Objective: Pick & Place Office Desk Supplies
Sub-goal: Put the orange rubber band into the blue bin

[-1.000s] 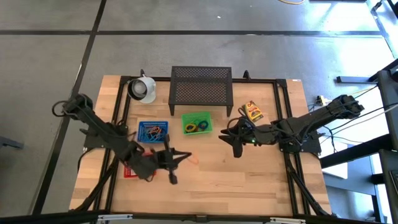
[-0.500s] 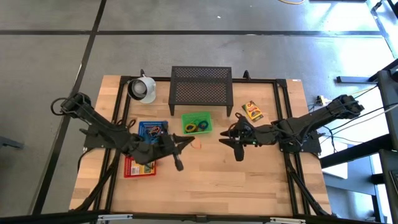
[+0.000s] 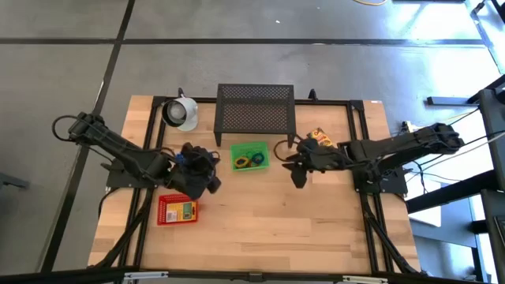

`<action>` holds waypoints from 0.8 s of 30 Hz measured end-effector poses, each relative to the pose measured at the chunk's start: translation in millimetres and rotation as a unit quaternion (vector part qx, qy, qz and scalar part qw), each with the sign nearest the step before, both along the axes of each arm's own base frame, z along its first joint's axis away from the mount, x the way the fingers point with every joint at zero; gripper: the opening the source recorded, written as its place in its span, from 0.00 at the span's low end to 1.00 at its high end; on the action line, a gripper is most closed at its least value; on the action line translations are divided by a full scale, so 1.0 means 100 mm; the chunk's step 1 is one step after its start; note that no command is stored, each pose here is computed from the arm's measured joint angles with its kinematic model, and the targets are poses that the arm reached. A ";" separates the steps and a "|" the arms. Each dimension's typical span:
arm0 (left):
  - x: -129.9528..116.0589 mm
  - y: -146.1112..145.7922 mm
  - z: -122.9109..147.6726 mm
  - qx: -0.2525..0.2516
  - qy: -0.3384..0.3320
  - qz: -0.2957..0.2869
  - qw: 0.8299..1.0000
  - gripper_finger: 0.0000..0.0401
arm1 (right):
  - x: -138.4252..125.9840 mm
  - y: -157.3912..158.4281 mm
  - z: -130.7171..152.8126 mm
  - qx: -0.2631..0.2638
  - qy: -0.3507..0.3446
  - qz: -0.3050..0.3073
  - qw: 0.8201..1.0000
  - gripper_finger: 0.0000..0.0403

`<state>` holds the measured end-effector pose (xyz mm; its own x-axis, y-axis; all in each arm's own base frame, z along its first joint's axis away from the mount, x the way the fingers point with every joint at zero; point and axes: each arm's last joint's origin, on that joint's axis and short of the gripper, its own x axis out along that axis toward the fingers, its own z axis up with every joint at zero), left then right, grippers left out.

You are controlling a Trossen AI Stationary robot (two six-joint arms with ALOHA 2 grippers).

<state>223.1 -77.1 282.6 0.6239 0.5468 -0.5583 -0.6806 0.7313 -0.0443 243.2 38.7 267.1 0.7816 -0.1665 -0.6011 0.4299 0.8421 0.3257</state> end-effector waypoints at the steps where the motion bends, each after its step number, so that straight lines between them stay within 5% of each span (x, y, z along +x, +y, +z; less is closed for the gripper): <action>1: -0.04 0.04 -0.04 -0.016 0.025 0.013 0.999 0.01 | -0.02 -0.04 -0.02 0.002 0.017 -0.007 1.000 0.38; 8: -0.31 0.24 -0.19 -0.098 0.156 0.128 0.975 0.01 | -0.23 -0.26 -0.21 0.033 0.173 -0.023 0.984 0.38; 15: -0.41 0.39 -0.40 -0.142 0.210 0.200 0.946 0.01 | -0.57 -0.43 -0.33 -0.003 0.343 -0.108 0.933 0.38; 18: -0.43 0.44 -0.49 -0.166 0.232 0.215 0.934 0.01 | -0.64 -0.50 -0.34 -0.012 0.376 -0.130 0.917 0.38; 24: -0.45 0.54 -0.55 -0.186 0.246 0.241 0.920 0.01 | -0.64 -0.71 -0.39 -0.008 0.371 -0.161 0.915 0.38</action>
